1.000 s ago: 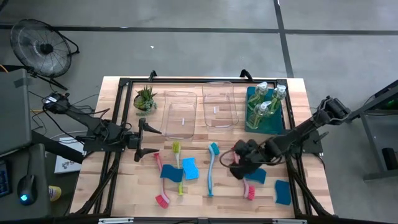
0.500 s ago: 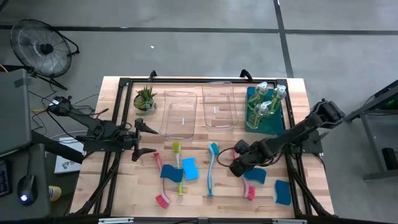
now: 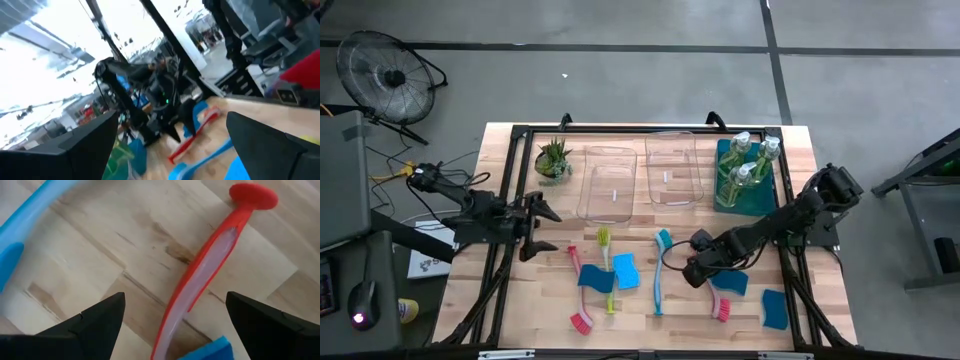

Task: Pick & Place Kitchen Sink Supplies
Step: Put the right red dishwashing brush into the right transparent bin

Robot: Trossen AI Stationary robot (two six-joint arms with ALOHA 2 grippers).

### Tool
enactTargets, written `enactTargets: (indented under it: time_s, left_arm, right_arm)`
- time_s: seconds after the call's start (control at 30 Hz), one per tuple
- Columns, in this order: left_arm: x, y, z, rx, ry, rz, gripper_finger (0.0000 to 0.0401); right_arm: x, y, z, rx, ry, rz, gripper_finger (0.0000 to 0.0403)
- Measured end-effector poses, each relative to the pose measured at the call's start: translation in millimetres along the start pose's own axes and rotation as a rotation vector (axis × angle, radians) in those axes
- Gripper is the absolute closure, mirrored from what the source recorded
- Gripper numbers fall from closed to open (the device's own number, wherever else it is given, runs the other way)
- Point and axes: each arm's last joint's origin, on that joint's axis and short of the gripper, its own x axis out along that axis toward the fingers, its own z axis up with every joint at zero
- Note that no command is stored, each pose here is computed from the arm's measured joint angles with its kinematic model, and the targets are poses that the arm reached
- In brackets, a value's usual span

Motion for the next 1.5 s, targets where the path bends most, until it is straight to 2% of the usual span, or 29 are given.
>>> enactTargets:
  time_s: [0.17,0.33,0.5,0.63,0.87,0.93,1.1,1.2,1.3,1.5]
  left_arm:
    - [-0.4,-0.9,-3.0,0.012,0.043,0.011,0.0035]
    - [-0.7,1.8,-4.8,0.045,0.11,0.102,0.0035]
    - [-0.7,2.1,-4.5,0.101,0.109,0.103,0.0035]
    - [-0.7,1.8,-5.3,0.1,0.12,0.104,0.0035]
    - [-0.5,3.6,-1.7,-0.01,0.056,0.124,0.0034]
    - [0.3,3.0,-2.6,-0.082,0.062,0.125,0.0034]
    - [1.1,4.1,-7.5,-0.292,0.148,0.243,0.0034]
    - [1.6,1.8,-13.2,-0.306,0.228,0.273,0.0034]
    - [2.3,5.0,-15.3,-0.289,0.25,0.317,0.0034]
    - [3.4,18.6,-17.3,-0.203,0.17,0.293,0.0034]
  right_arm:
    - [1.6,-1.1,3.2,0.002,-0.006,-0.009,0.0066]
    - [1.8,-1.4,4.2,-0.002,0.003,-0.008,0.0085]
    - [1.9,-1.7,5.5,-0.02,0.014,-0.006,0.0095]
    - [2.1,-2.1,7.0,-0.033,0.009,-0.007,0.0096]
    - [2.2,-2.2,7.6,-0.052,0.004,-0.008,0.0096]
    - [2.2,-2.2,7.6,-0.052,0.004,-0.008,0.0096]
    - [2.1,-2.5,8.3,-0.057,-0.02,-0.016,0.0096]
    - [2.2,-2.5,8.4,-0.066,-0.026,-0.018,0.0096]
    - [2.2,-2.6,8.6,-0.076,-0.035,-0.021,0.0096]
    - [2.3,-2.9,9.7,-0.079,-0.034,-0.021,0.0096]
